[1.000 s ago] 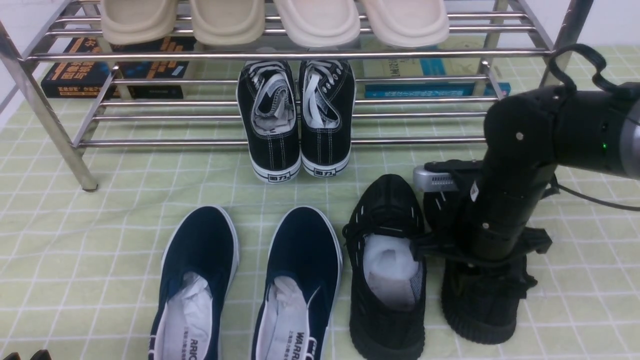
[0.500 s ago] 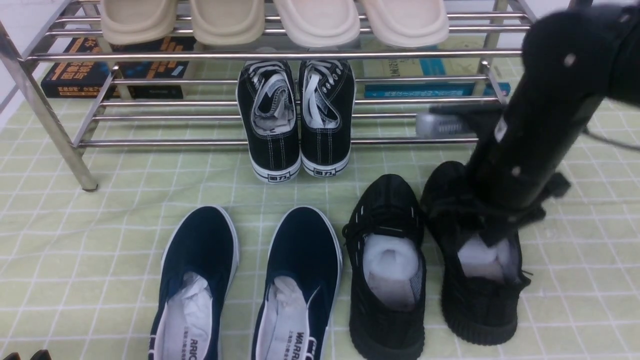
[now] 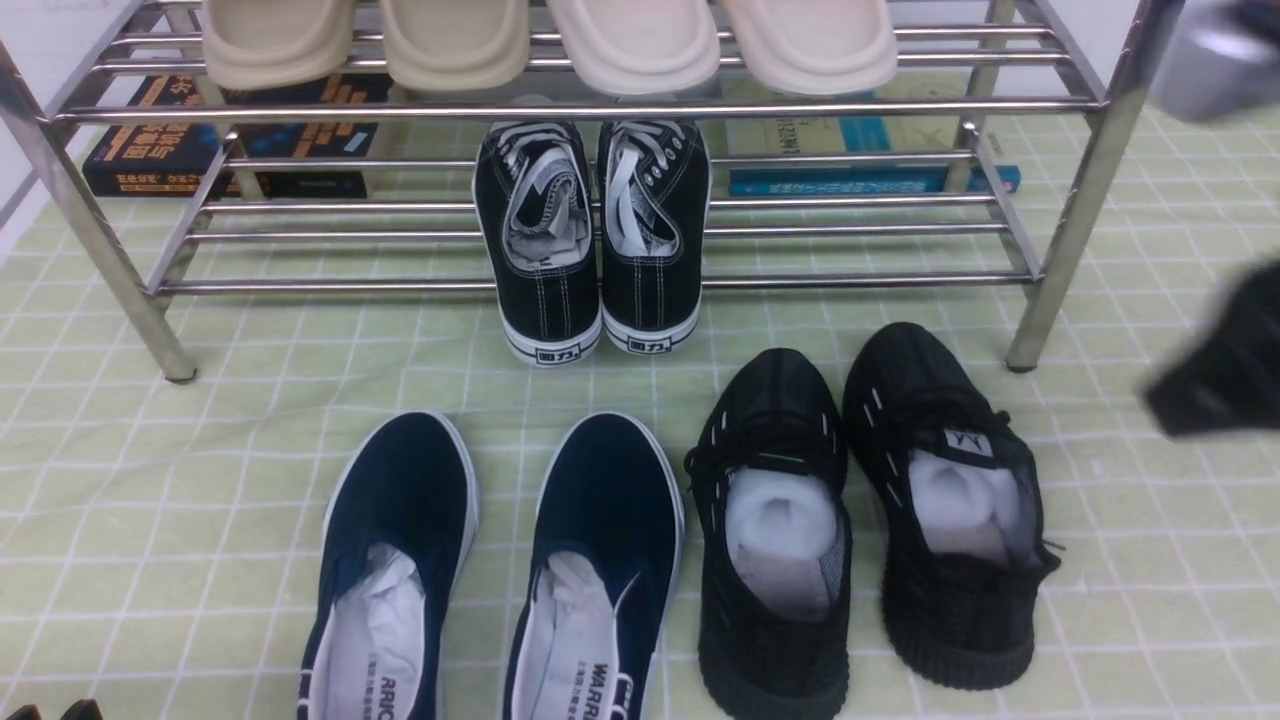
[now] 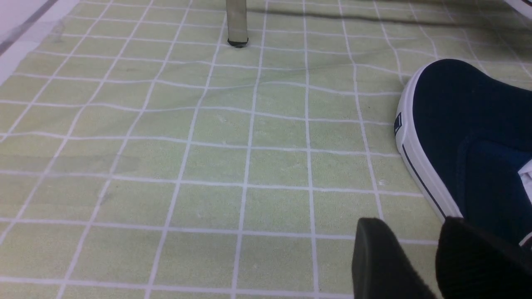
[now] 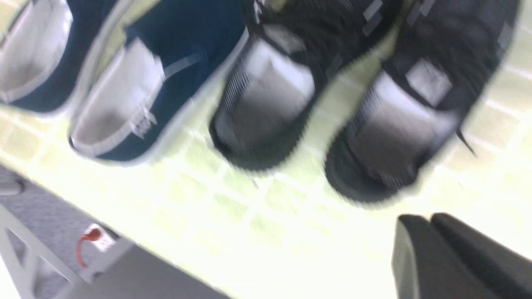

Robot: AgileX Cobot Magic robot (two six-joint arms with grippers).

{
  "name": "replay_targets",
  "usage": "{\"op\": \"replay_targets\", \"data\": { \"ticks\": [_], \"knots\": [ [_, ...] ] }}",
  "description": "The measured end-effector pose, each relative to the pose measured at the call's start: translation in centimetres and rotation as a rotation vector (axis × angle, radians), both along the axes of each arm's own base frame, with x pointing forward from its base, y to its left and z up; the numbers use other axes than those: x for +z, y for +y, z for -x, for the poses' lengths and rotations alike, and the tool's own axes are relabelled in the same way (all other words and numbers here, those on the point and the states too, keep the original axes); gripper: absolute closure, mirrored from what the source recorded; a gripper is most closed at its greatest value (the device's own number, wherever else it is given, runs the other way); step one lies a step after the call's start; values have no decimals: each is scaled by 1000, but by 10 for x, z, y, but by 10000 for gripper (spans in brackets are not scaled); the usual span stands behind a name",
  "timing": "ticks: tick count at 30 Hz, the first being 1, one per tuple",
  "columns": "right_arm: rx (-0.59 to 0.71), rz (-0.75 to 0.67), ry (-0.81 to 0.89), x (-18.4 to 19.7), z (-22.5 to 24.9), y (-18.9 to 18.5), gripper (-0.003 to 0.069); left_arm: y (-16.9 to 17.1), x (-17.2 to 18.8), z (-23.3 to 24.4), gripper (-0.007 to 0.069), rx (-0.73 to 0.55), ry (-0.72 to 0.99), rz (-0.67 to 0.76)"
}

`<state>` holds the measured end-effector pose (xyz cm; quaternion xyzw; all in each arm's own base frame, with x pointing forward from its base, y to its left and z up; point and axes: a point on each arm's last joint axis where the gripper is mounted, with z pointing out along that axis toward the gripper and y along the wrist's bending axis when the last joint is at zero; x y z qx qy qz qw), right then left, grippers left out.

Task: Take the shoes off the shelf with your hand from the green coffee tablecloth.

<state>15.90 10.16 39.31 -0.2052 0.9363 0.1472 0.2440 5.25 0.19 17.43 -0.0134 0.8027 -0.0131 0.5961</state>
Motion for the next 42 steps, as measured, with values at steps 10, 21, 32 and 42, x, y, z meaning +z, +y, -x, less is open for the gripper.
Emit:
{"op": "replay_targets", "data": {
  "ticks": [10,21,32,42],
  "knots": [
    [-104,-277,-476,-80,56,-38,674,0,0,0,384,0,0,0],
    [-176,-408,-679,-123,61,-46,672,0,0,0,384,0,0,0],
    [-166,-377,-651,-133,62,-46,666,0,0,0,384,0,0,0],
    [-164,-378,-657,-132,64,-47,659,0,0,0,384,0,0,0]
  ]
}}
